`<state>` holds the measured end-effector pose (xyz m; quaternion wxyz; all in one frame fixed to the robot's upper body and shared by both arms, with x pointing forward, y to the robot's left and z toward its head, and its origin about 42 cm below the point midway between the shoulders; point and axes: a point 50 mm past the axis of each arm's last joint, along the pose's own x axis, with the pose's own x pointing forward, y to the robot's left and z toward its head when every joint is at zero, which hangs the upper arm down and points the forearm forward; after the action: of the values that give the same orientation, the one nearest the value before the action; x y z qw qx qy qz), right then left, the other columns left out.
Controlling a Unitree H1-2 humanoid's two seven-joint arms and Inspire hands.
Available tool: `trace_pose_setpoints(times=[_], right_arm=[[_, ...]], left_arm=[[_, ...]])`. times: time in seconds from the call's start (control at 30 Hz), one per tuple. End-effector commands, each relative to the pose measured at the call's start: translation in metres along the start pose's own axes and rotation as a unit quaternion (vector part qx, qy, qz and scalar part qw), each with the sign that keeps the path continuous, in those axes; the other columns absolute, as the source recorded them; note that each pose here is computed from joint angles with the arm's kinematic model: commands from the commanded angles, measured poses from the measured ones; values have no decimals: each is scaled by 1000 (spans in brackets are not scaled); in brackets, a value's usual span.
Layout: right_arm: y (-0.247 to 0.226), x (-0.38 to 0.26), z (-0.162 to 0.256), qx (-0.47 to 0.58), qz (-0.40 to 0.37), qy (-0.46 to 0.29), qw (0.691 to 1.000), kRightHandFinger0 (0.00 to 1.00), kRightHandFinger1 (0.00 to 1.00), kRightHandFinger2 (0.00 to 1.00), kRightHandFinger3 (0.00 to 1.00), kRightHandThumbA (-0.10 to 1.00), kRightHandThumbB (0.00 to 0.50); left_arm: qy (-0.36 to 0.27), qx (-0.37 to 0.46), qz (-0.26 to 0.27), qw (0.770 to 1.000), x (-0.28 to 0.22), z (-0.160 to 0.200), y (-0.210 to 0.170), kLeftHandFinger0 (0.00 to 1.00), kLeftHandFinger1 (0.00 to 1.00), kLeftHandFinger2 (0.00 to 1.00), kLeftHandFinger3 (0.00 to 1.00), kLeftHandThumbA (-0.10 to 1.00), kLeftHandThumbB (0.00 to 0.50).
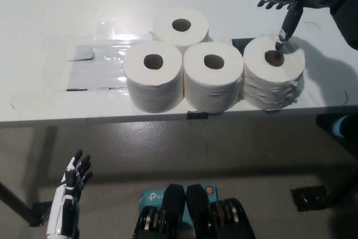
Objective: A few rolls of toilet paper are kept infront of the robot and the robot uses its right hand to lift one of the rolls and and places it on top of the other rolls to stack it.
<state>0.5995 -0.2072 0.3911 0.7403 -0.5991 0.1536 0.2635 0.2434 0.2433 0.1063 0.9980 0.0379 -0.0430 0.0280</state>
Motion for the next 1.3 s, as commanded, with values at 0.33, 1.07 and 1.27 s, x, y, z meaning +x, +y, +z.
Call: trace_pose_setpoints(times=[0.33, 1.07, 1.27], right_arm=[[-16, -8, 10, 4, -22, -9, 1000, 1000, 1000, 1000, 1000, 982, 396], [13, 11, 15, -6, -5, 12, 1000, 1000, 1000, 1000, 1000, 879, 383], [33, 22, 11, -15, 7, 5, 1000, 1000, 1000, 1000, 1000, 877, 430]], left_arm=[[-28, -3, -2, 1000, 0, 10, 0, 1000, 1000, 1000, 1000, 1000, 192], [-31, -1, 1, 1000, 0, 10, 0, 1000, 1000, 1000, 1000, 1000, 220], [-34, -2, -1, 999, 1, 11, 1, 1000, 1000, 1000, 1000, 1000, 225]])
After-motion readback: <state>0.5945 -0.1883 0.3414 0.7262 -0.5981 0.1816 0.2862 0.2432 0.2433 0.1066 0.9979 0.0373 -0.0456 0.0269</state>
